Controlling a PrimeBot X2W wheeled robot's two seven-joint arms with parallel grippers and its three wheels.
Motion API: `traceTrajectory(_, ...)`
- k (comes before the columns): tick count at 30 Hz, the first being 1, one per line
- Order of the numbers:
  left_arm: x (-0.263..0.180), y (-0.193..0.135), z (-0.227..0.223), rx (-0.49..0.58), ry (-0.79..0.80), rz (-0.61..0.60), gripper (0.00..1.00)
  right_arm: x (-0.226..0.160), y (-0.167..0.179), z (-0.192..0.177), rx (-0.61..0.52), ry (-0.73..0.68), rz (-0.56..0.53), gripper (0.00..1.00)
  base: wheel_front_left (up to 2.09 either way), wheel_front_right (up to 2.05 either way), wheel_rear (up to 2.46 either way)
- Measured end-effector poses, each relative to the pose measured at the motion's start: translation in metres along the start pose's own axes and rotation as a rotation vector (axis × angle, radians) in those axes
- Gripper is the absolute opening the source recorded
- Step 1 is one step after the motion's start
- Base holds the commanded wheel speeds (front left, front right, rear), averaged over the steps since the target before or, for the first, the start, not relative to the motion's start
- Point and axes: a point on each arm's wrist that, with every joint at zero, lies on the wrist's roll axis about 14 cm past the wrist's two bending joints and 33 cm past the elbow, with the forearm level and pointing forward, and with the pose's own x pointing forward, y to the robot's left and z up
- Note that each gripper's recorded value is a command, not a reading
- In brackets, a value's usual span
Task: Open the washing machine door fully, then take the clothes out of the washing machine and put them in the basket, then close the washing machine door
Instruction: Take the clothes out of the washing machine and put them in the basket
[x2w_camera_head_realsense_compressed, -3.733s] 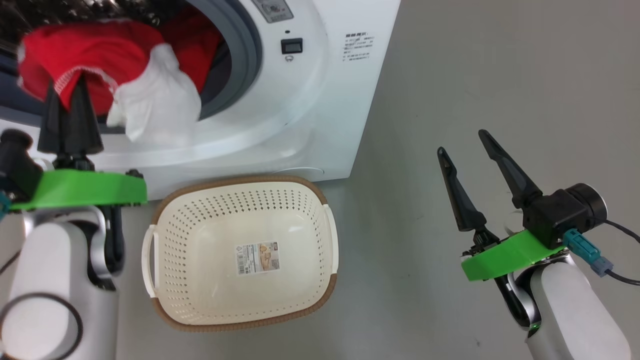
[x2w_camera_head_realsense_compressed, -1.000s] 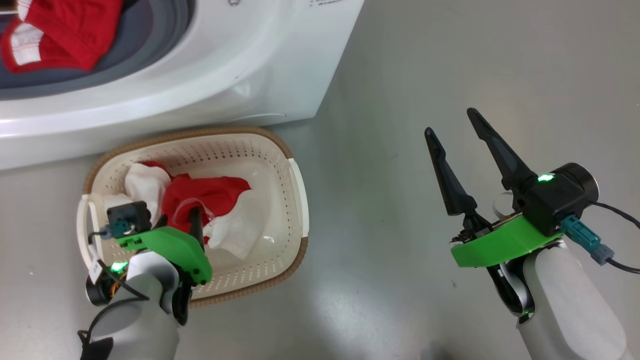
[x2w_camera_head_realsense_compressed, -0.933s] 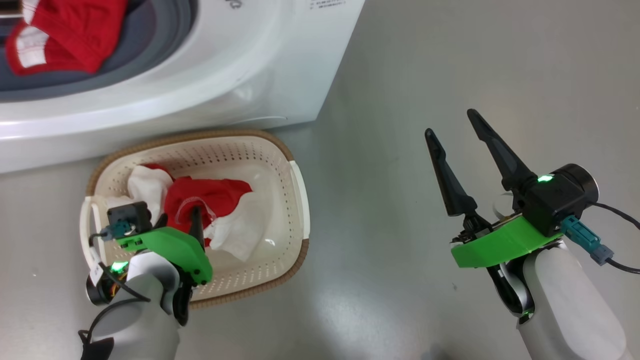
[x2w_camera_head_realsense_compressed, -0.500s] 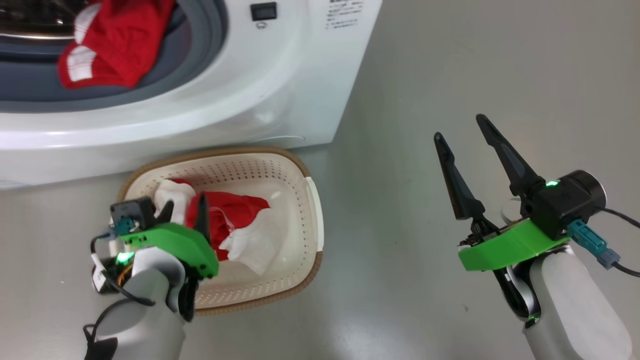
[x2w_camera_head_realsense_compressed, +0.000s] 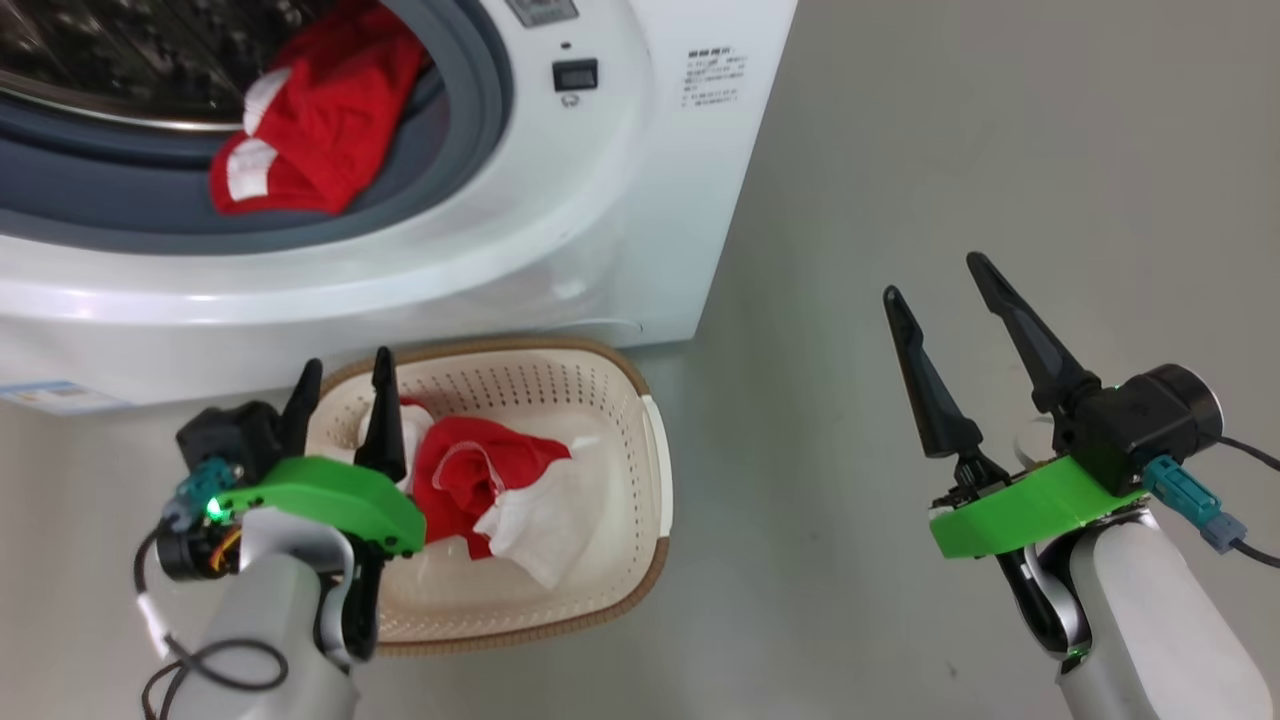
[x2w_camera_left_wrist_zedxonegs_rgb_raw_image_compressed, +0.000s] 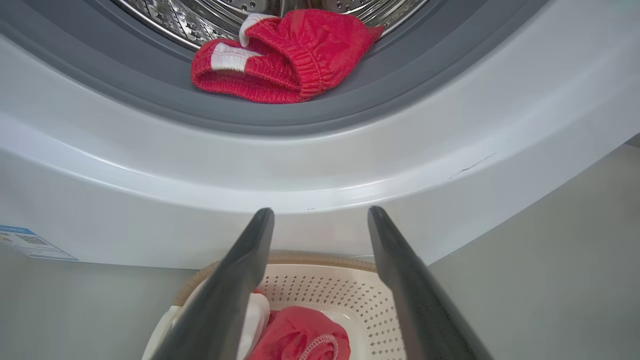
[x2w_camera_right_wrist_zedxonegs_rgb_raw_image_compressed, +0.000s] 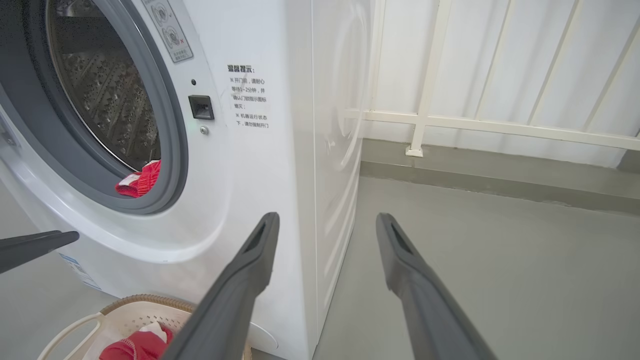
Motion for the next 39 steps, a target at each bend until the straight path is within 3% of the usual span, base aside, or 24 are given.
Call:
traceTrajectory(21,-0.069,-0.005,0.087,0.051,-0.306,-0.026,1.0,-0.032,0.007,0.042,-0.033,-0.085,-0.007,1.0,0.0,0.0,0.0)
traceTrajectory(39,-0.124,-0.006,0.106,0.139,-0.41,-0.022,1.0,-0.073,0.0,0.059,-0.034,-0.124,-0.061,1.0,0.0,0.0,0.0)
